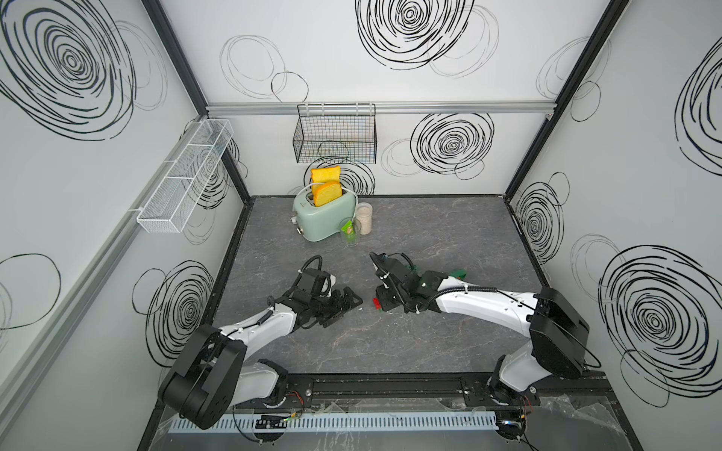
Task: Assemble the letter f with lego
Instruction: Assemble the lego brick with the lego brick.
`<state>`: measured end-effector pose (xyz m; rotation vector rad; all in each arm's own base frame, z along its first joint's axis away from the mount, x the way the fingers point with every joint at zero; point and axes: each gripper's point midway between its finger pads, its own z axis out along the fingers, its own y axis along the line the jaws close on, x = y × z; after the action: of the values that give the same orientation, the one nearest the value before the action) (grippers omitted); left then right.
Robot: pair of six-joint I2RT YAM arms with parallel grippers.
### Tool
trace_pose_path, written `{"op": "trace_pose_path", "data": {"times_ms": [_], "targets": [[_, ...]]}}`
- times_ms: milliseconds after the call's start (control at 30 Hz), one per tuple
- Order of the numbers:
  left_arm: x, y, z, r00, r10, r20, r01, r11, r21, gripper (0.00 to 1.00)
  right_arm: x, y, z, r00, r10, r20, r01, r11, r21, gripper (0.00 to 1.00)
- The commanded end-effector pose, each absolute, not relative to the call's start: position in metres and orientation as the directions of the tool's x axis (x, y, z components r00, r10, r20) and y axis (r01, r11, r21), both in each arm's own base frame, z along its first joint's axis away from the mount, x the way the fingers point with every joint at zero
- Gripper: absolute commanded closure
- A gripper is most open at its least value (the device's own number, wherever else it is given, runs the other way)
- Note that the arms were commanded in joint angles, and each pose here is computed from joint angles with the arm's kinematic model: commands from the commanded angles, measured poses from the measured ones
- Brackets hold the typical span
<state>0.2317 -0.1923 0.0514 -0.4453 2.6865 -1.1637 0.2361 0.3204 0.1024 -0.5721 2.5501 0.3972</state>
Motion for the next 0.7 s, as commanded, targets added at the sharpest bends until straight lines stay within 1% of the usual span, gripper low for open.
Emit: {"op": "trace_pose_path", "data": {"times_ms": [0, 267, 500, 667], "targets": [[0.241, -0.193, 0.062, -0.934, -0.349, -0.073, -0.181, 0.642, -0.745, 0.02, 0.210, 0.294, 0.073, -0.831, -0.406, -0.380, -0.477, 0.871, 0.114, 0.70], [0.240, -0.193, 0.064, -0.934, -0.348, -0.077, -0.177, 0.639, -0.748, 0.02, 0.210, 0.296, 0.069, -0.829, -0.421, -0.369, -0.486, 0.868, 0.100, 0.70], [0.239, -0.191, 0.065, -0.933, -0.352, -0.077, -0.179, 0.639, -0.748, 0.02, 0.214, 0.299, 0.063, -0.842, -0.389, -0.373, -0.453, 0.886, 0.099, 0.70], [0.240, -0.189, 0.065, -0.932, -0.353, -0.077, -0.180, 0.639, -0.748, 0.02, 0.208, 0.302, 0.057, -0.847, -0.402, -0.348, -0.459, 0.884, 0.095, 0.71]]}}
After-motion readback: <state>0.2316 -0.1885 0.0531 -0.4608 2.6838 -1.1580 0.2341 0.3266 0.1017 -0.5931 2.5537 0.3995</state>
